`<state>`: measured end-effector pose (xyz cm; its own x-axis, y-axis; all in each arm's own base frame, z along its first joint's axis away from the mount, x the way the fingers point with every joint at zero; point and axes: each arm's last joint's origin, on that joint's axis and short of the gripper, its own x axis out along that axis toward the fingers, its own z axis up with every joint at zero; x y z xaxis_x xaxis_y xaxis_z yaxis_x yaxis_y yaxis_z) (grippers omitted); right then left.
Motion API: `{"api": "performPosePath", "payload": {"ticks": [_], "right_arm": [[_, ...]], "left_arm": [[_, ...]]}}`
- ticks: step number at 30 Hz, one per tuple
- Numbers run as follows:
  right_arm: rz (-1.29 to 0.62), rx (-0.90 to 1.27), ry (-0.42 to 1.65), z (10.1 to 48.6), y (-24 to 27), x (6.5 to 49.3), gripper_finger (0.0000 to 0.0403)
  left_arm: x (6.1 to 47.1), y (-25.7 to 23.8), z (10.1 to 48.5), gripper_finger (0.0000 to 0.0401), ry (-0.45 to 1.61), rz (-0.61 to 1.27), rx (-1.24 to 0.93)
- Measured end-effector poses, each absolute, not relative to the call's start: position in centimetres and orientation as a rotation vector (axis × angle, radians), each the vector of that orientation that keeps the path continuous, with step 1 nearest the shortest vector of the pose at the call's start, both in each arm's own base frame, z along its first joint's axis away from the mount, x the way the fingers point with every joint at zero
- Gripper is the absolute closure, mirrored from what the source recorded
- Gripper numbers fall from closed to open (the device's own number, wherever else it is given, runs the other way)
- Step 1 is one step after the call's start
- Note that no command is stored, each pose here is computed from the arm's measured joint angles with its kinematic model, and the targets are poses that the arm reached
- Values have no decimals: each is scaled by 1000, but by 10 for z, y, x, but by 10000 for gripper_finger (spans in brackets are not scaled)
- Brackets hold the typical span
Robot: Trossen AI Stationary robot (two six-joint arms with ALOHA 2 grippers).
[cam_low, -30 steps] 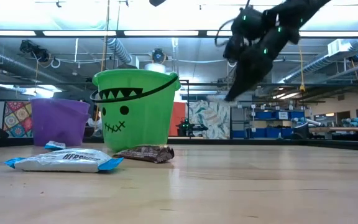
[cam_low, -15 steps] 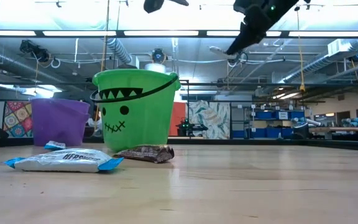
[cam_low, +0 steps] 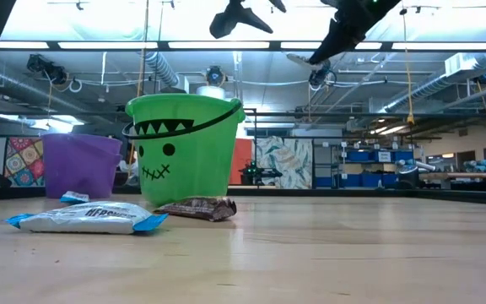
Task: Sort candy by brand, put in halloween buckets
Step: Put the white chocolate bar into the violet bucket
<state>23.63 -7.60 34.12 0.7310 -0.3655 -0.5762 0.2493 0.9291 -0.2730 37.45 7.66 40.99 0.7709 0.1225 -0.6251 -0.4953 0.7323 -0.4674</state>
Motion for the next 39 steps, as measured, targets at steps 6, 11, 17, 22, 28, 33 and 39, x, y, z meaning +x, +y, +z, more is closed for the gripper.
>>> {"api": "performPosePath", "payload": {"ticks": [6, 11, 17, 22, 28, 33, 39], "right_arm": [[-341, -179, 661, 346, -73, 229, 403], [-337, -180, 658, 346, -72, 229, 403], [-338, -181, 658, 346, -72, 229, 403], [-337, -185, 654, 347, -72, 230, 403], [-337, -186, 652, 347, -72, 230, 403], [-337, -186, 653, 347, -73, 230, 403], [-337, -189, 654, 347, -73, 230, 403]], "left_arm": [[372, 95, 404, 208, 618, 424, -675], [378, 100, 401, 208, 602, 408, -688], [385, 102, 398, 208, 581, 395, -693], [391, 105, 400, 208, 525, 355, -720], [397, 106, 393, 208, 541, 339, -736], [402, 107, 387, 208, 555, 337, -741], [407, 109, 385, 208, 533, 327, -740]]}}
